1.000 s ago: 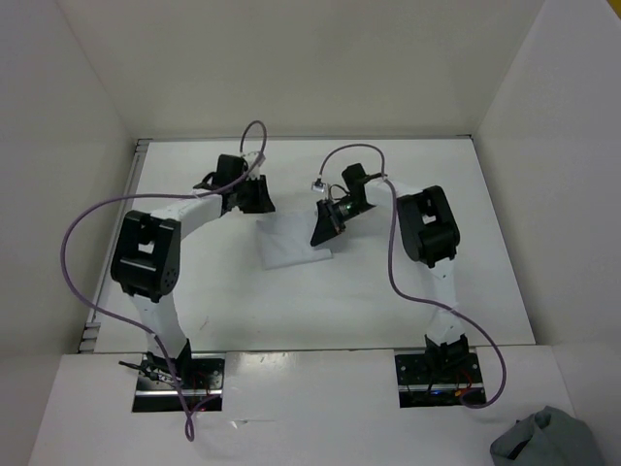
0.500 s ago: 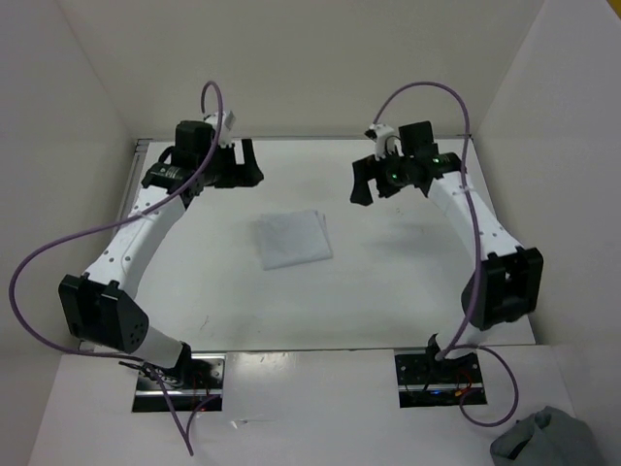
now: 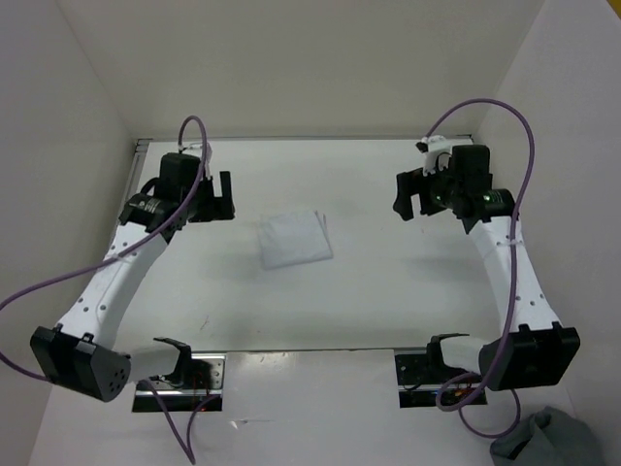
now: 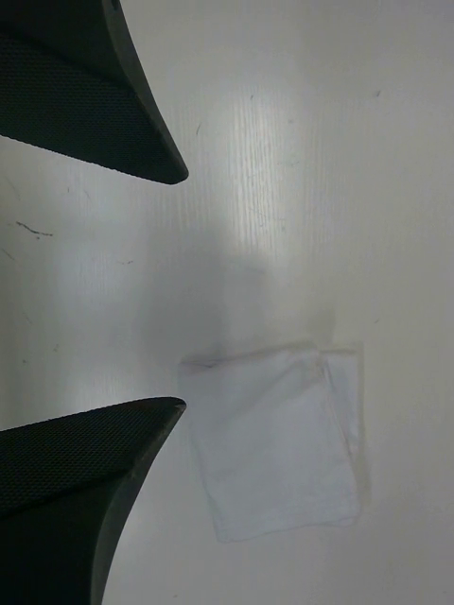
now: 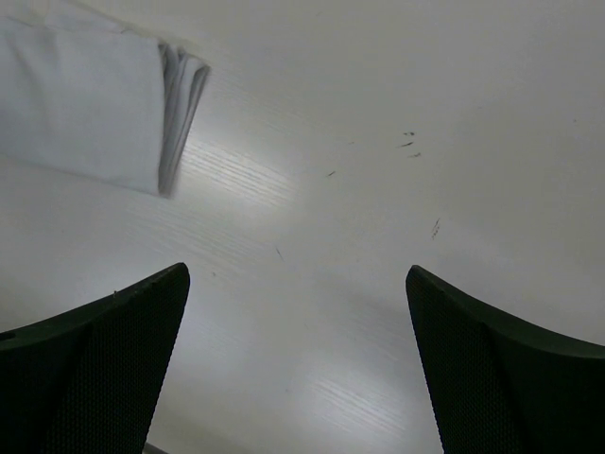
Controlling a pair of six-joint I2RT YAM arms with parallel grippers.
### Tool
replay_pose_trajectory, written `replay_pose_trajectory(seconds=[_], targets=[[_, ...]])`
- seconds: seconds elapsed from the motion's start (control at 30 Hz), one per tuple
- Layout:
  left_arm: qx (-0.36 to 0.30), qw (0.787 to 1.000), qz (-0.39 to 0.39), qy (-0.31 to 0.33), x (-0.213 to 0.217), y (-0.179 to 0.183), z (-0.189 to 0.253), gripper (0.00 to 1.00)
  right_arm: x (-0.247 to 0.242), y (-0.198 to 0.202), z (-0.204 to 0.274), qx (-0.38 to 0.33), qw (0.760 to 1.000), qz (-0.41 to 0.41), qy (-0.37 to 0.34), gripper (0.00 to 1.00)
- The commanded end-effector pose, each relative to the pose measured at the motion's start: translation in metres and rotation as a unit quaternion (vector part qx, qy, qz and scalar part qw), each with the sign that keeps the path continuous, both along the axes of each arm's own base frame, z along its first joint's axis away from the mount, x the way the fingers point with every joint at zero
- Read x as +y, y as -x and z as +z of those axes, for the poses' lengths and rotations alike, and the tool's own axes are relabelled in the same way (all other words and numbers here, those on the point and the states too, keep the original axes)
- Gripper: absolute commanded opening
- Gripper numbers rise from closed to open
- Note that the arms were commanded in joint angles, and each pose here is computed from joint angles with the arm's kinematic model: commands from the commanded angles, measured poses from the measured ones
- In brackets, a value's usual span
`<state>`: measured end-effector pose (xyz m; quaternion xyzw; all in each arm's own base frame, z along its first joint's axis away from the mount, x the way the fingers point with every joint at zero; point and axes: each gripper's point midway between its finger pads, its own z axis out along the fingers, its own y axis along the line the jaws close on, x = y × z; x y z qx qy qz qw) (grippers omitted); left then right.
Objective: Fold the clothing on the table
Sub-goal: Fold the skirt
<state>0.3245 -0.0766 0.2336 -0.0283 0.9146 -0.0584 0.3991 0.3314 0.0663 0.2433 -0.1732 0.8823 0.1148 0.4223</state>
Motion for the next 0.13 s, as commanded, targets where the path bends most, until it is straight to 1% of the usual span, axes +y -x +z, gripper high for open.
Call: replay_pose_trajectory(seconds=[0.0, 0.07, 0.1], targets=[[-0.012, 0.999, 0.029, -0.028, 0.016, 0.006, 0.004, 1.00, 0.003, 0.005, 0.004, -0.016, 1.000, 0.016, -0.006, 1.00], [-0.007, 0.999, 0.029, -0.030, 0.017, 0.010, -0.001, 1.00, 0.014, 0.008, -0.011, 0.014, 0.999, 0.045, -0.021, 1.00], [-0.008, 0.999, 0.034, -0.034, 0.020, 0.013, -0.003, 1.00, 0.016, 0.009, -0.010, 0.014, 0.998, 0.051, -0.027, 1.00]])
